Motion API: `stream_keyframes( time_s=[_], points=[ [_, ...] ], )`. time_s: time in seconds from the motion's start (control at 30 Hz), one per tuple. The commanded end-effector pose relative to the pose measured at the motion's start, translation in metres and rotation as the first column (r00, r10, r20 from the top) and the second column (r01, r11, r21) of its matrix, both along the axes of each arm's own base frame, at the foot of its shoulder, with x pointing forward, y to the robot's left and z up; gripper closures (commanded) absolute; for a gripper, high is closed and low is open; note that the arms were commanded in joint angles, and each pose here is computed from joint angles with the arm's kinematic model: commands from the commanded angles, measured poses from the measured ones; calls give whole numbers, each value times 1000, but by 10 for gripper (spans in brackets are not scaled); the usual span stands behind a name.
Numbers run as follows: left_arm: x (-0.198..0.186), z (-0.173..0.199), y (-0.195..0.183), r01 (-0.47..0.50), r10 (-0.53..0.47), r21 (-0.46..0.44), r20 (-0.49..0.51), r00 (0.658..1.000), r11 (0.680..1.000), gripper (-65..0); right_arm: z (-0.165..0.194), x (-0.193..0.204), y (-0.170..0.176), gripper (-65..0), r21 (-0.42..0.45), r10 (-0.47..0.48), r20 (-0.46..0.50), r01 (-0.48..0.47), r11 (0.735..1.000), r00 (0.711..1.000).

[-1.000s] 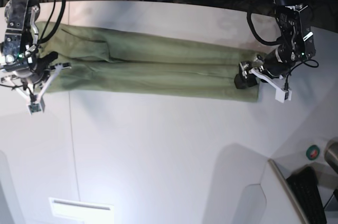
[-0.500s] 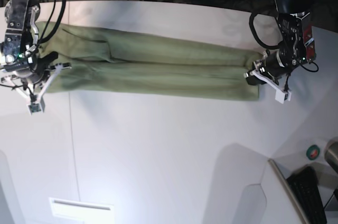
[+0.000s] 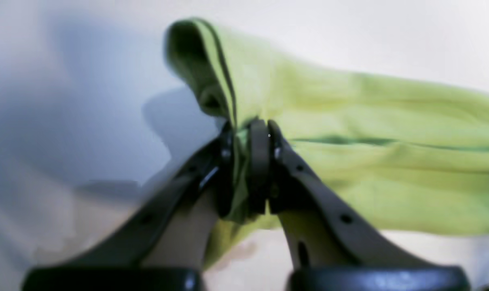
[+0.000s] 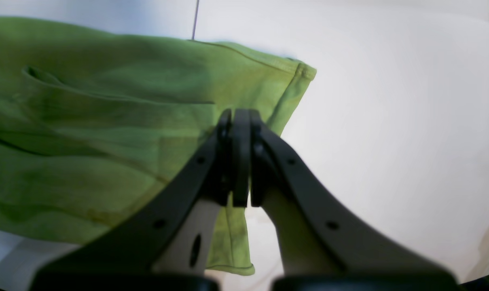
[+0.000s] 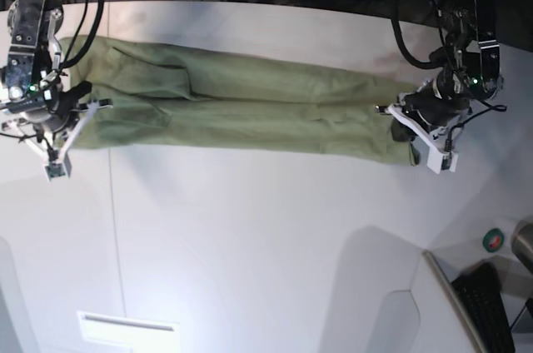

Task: Layout the t-shirt on the table in an organized manner, then fold the t-shirt properly
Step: 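Fold the strip end held by the left gripper toward the right gripper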

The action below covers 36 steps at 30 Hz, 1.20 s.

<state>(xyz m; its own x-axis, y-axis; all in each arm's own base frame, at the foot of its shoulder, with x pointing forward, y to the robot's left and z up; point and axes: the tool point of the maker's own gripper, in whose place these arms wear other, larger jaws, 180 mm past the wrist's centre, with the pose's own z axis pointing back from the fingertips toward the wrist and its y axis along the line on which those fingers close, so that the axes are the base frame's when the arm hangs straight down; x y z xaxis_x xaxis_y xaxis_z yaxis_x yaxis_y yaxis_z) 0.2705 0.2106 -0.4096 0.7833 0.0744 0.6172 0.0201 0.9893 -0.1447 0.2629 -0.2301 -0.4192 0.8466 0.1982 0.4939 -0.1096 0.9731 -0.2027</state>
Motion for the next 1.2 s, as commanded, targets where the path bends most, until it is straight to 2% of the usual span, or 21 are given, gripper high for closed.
stream_keyframes(
  time_s=[0.0, 0.1, 0.23, 0.3, 0.6, 0.77, 1.07, 1.17],
  points=[
    [8, 14, -9, 24, -24, -3, 47, 999, 1000, 0, 9, 8, -4, 0, -11, 6, 37, -5, 1000, 999],
    [5, 14, -48, 97, -96, -25, 42, 995, 995, 0, 9, 8, -4, 0, -11, 6, 37, -5, 1000, 999],
    [2, 3, -88, 108, -108, -74, 3, 994, 991, 0, 9, 8, -4, 0, -11, 6, 37, -5, 1000, 999],
    [3, 3, -110, 146, -146, -101, 4, 989, 984, 0, 9, 8, -4, 0, -11, 6, 37, -5, 1000, 999],
    [3, -7, -180, 223, -231, -208, -17, 973, 953, 0, 9, 8, -4, 0, -11, 6, 37, -5, 1000, 999],
    [3, -17, -203, 225, -244, -248, -47, 969, 942, 0, 9, 8, -4, 0, -11, 6, 37, -5, 1000, 999],
    [16, -21, -218, 213, -238, -277, -58, 970, 937, 0, 9, 8, -4, 0, -11, 6, 37, -5, 1000, 999],
    [14, -19, -229, 237, -263, -284, -55, 963, 929, 0, 9, 8, -4, 0, -11, 6, 37, -5, 1000, 999]
  ],
)
